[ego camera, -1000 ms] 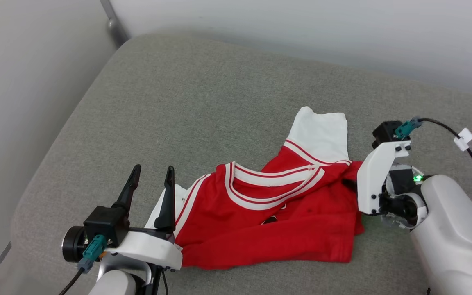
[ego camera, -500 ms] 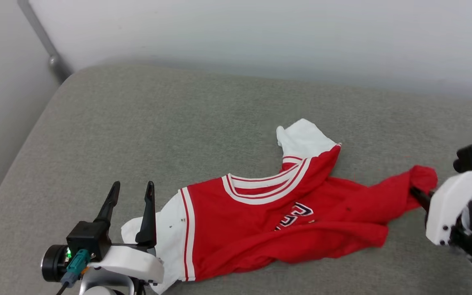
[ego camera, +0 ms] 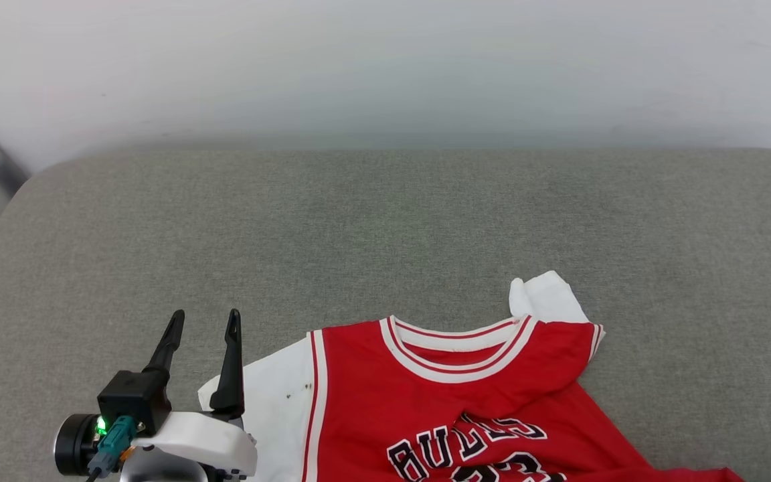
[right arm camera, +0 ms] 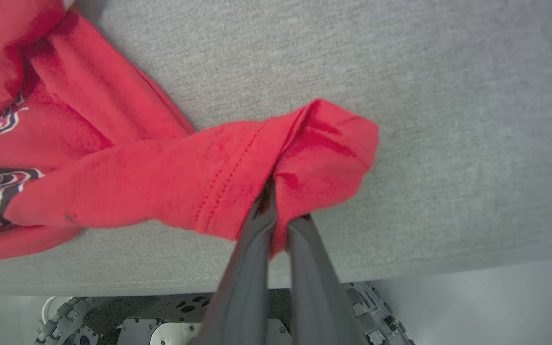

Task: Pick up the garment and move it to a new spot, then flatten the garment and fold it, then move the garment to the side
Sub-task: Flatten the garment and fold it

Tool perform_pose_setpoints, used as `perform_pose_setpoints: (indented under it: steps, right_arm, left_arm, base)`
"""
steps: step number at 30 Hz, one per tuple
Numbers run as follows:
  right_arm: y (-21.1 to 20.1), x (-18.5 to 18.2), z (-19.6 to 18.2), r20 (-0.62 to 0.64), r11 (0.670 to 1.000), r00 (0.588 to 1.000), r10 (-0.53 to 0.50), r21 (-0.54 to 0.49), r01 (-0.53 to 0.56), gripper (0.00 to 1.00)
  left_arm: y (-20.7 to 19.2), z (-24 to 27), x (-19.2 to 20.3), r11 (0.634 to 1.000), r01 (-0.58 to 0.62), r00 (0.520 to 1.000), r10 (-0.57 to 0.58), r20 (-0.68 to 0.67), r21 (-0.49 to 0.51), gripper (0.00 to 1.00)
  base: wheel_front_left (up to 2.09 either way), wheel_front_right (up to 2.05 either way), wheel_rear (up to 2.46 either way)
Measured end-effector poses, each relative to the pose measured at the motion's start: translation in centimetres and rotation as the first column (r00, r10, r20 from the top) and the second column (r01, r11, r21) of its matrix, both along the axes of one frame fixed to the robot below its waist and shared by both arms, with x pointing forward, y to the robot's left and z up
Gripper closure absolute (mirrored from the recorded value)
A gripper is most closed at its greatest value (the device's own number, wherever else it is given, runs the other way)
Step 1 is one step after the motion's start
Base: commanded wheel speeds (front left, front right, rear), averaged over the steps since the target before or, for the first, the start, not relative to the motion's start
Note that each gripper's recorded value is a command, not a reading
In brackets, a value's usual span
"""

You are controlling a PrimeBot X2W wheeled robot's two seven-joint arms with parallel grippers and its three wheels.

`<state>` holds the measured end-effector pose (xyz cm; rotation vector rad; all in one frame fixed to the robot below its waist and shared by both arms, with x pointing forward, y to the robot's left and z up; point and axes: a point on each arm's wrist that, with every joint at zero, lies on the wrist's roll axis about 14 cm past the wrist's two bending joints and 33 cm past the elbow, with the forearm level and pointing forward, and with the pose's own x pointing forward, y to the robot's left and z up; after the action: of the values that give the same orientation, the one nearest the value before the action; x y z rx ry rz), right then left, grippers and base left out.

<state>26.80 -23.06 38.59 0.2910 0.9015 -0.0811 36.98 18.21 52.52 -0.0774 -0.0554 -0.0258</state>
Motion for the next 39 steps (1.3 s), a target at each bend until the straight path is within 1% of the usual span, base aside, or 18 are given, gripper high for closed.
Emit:
perform_pose_setpoints:
  steps: [1, 5, 8, 9, 11, 13, 15, 18, 22, 26, 30, 31, 32, 36, 39]
  right_arm:
    - [-0.2, -0.1, 0.0, 0.016, 1.000, 1.000, -0.011, -0.002, 0.011, 0.00]
    - [-1.1, 1.4, 1.7, 0.166, 0.998, 0.985, -0.055, -0.025, 0.060, 0.00]
    - [-2.2, 3.8, 4.3, 0.317, 0.993, 0.945, -0.078, -0.063, 0.103, 0.00]
    - [-2.5, 4.5, 4.9, 0.350, 0.991, 0.934, -0.077, -0.074, 0.110, 0.00]
    - [-2.6, 6.0, 5.7, 0.396, 0.989, 0.915, -0.075, -0.087, 0.118, 0.00]
    - [-2.5, 7.7, 6.2, 0.417, 0.989, 0.907, -0.065, -0.092, 0.113, 0.00]
    - [-1.9, 9.9, 6.9, 0.440, 0.993, 0.896, -0.053, -0.076, 0.095, 0.00]
    - [-0.9, 12.7, 6.6, 0.401, 0.997, 0.916, -0.010, -0.069, 0.041, 0.00]
    - [1.0, 15.8, 5.2, 0.273, 0.996, 0.958, 0.085, -0.060, -0.071, 0.00]
    - [3.9, 18.5, 3.9, 0.138, 0.982, 0.972, 0.188, -0.030, -0.186, 0.00]
    - [6.4, 20.4, 2.5, 0.020, 0.957, 0.957, 0.288, -0.033, -0.287, 0.00]
    - [6.4, 20.4, 2.5, 0.020, 0.957, 0.957, 0.288, -0.033, -0.287, 0.00]
    - [7.4, 21.1, 1.6, -0.032, 0.945, 0.945, 0.325, -0.032, -0.326, 0.00]
    - [8.7, 21.6, -0.7, -0.135, 0.924, 0.918, 0.374, -0.031, -0.381, 0.00]
    - [9.3, 21.7, -1.9, -0.193, 0.915, 0.900, 0.392, -0.015, -0.402, 0.00]
  left_arm:
    - [-0.1, -0.1, 0.0, 1.000, 0.002, 1.000, -0.002, -0.004, -0.002, 0.00]
    - [-0.2, -0.2, 0.0, 1.000, 0.007, 1.000, -0.007, -0.011, 0.002, 0.00]
    - [-0.3, -0.3, 0.0, 1.000, 0.011, 1.000, -0.011, -0.017, -0.004, 0.00]
    - [-0.3, -0.3, 0.0, 1.000, 0.010, 1.000, -0.010, -0.017, -0.004, 0.00]
    - [-0.3, -0.4, 0.1, 1.000, 0.010, 1.000, -0.010, -0.020, -0.004, 0.00]
    - [-0.4, -0.5, 0.2, 1.000, 0.012, 1.000, -0.012, -0.022, -0.005, 0.00]
    - [-0.5, -0.3, 0.6, 1.000, 0.018, 1.000, -0.018, -0.017, -0.005, 0.00]
    - [-0.9, -0.1, 1.2, 1.000, 0.031, 0.999, -0.031, -0.006, -0.001, 0.00]
    - [-1.0, 0.2, 2.0, 0.999, 0.038, 0.999, -0.038, 0.011, -0.001, 0.00]
    - [-0.7, -0.1, 2.7, 0.999, 0.032, 0.999, -0.033, 0.013, 0.006, 0.00]
    - [-0.2, -0.6, 3.5, 1.000, 0.014, 1.000, -0.014, 0.011, 0.003, 0.00]
    - [-0.2, -0.6, 3.5, 1.000, 0.014, 1.000, -0.014, 0.011, 0.003, 0.00]
    - [0.0, -1.0, 3.8, 1.000, 0.008, 1.000, -0.008, 0.003, 0.004, 0.00]
    - [0.6, -2.1, 4.1, 1.000, -0.015, 1.000, 0.015, -0.023, -0.001, 0.00]
    - [1.1, -2.8, 4.1, 1.000, -0.030, 0.999, 0.030, -0.038, 0.000, 0.00]
  base:
    - [0.00, 0.00, 0.00]
    - [0.00, 0.00, 0.00]
    - [0.00, 0.00, 0.00]
    - [0.00, 0.00, 0.00]
    - [0.00, 0.00, 0.00]
    - [0.00, 0.00, 0.00]
    - [0.00, 0.00, 0.00]
    - [0.00, 0.00, 0.00]
    - [0.00, 0.00, 0.00]
    - [0.00, 0.00, 0.00]
    - [0.00, 0.00, 0.00]
    - [0.00, 0.00, 0.00]
    - [0.00, 0.00, 0.00]
    - [0.00, 0.00, 0.00]
    - [0.00, 0.00, 0.00]
